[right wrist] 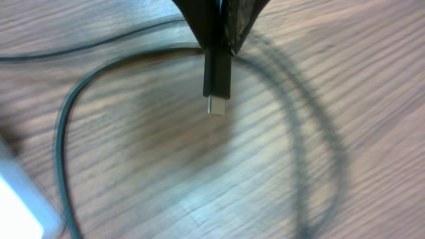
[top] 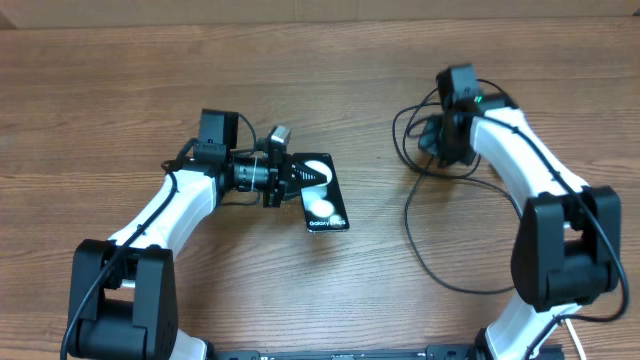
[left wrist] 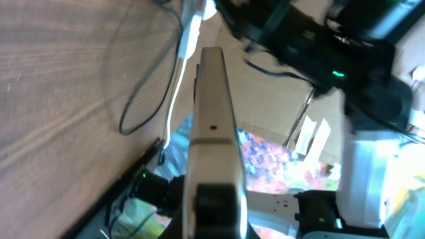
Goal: Plug charger to phone and switch on socket
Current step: 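Grasp the black cable's USB-C plug with the right gripper, then carry the plug toward the bottom port of the phone held by left gripper, then push the plug into the phone's bottom port with the right gripper, then lower the phone onto the table with the left gripper and release it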
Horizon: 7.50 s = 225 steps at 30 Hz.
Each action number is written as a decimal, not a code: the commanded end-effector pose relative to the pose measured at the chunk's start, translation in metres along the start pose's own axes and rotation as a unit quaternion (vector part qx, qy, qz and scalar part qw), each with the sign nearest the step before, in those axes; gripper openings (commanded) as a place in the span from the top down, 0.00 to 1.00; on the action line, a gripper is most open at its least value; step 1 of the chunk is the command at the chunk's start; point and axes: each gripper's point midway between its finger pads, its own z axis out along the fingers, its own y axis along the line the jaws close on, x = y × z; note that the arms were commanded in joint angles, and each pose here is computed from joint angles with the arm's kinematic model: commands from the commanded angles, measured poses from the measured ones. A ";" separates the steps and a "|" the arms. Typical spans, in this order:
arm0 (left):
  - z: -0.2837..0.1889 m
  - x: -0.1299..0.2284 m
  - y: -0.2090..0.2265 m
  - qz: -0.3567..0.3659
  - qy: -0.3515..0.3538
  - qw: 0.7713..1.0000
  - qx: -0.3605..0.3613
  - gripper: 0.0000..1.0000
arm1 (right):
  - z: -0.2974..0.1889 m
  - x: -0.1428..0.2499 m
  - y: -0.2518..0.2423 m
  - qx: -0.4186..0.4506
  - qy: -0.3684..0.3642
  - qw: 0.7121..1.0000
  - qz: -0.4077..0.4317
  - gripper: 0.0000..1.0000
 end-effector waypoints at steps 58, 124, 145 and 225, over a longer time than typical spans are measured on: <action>-0.025 -0.035 -0.084 0.124 -0.055 0.986 0.093 0.96 | -0.196 0.229 0.126 -0.469 0.149 0.813 -0.311 0.96; -0.002 -0.002 -0.083 0.186 0.022 0.978 0.091 0.96 | -0.188 0.174 0.151 -0.446 -0.004 0.837 -0.318 0.86; -0.011 -0.016 -0.083 0.255 -0.019 0.963 0.089 0.96 | -0.230 0.184 0.103 -0.332 -0.066 0.876 -0.345 0.32; 0.023 -0.045 0.122 0.243 -0.009 0.954 -0.176 0.96 | -0.280 0.177 0.037 -0.204 -0.217 0.923 -0.244 0.00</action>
